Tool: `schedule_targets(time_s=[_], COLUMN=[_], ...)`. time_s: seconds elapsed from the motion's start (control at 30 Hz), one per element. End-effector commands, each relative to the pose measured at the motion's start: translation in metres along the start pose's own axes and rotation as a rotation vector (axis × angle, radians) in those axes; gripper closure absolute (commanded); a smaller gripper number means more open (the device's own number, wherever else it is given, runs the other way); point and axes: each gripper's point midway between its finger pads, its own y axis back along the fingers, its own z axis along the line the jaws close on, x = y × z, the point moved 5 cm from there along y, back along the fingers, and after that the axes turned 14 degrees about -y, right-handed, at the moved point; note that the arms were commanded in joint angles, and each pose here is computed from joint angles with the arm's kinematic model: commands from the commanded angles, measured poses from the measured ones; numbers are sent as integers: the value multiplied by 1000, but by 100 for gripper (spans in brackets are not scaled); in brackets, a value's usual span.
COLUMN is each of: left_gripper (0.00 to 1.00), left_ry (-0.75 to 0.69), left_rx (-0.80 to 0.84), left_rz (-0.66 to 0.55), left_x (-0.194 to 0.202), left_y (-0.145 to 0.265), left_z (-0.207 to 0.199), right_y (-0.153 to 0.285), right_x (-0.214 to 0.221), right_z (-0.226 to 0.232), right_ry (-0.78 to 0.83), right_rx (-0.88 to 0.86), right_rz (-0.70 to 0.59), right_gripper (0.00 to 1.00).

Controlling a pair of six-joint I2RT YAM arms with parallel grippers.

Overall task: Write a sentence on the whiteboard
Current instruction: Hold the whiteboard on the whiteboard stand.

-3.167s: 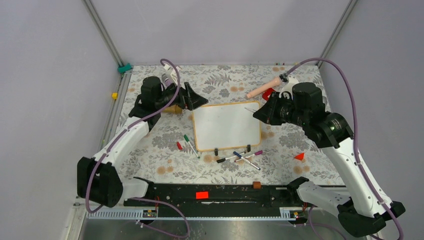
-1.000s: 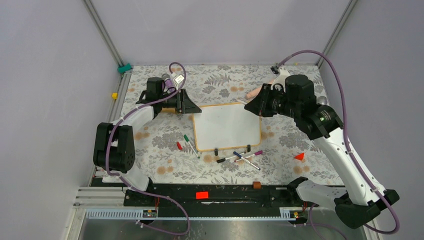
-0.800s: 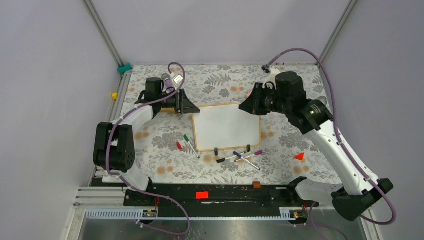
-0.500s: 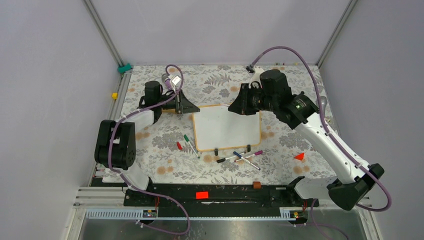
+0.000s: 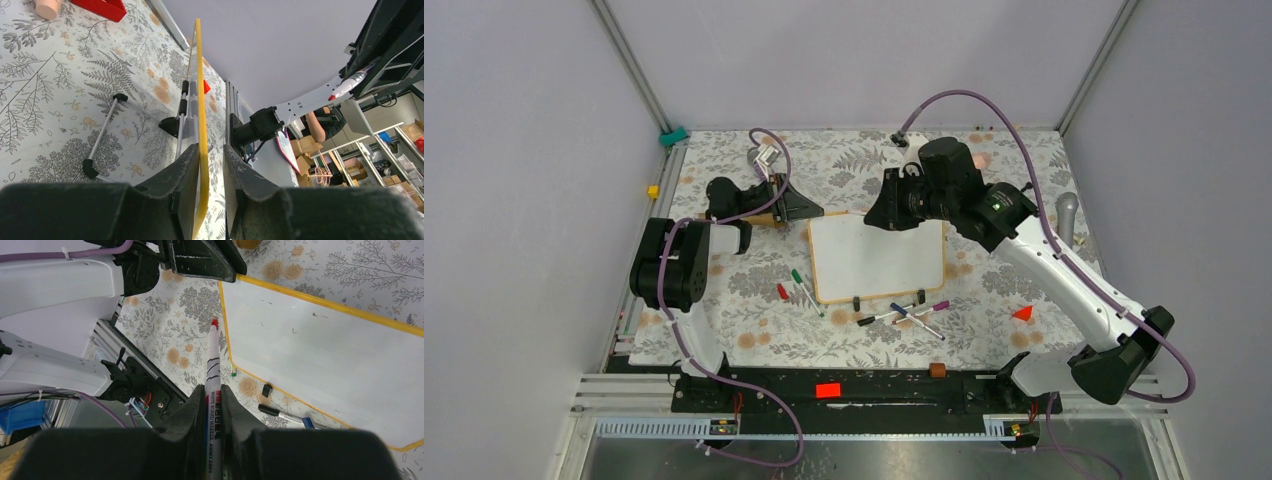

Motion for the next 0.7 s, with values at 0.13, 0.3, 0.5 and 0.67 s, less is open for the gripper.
schedule_targets(time_s=[0.13, 0.3, 0.5, 0.67], left_gripper=[75, 61, 43, 52], left_ry=[-166, -170, -154, -143], left_rx=[41, 38, 42, 17], left_rz=[-6, 1, 5, -30], left_x=[-2, 6, 2, 0], left_y=[6, 7, 5, 4], left_z=[-22, -18, -13, -12], right_y=[-1, -3, -3, -1], right_x=[-13, -14, -13, -11], right_z=[17, 18, 18, 16], right_ry=[50, 54, 52, 56], right_rx=[-41, -39, -38, -32], right_rz=[-65, -66, -70, -73], right_gripper=[100, 100, 100, 100])
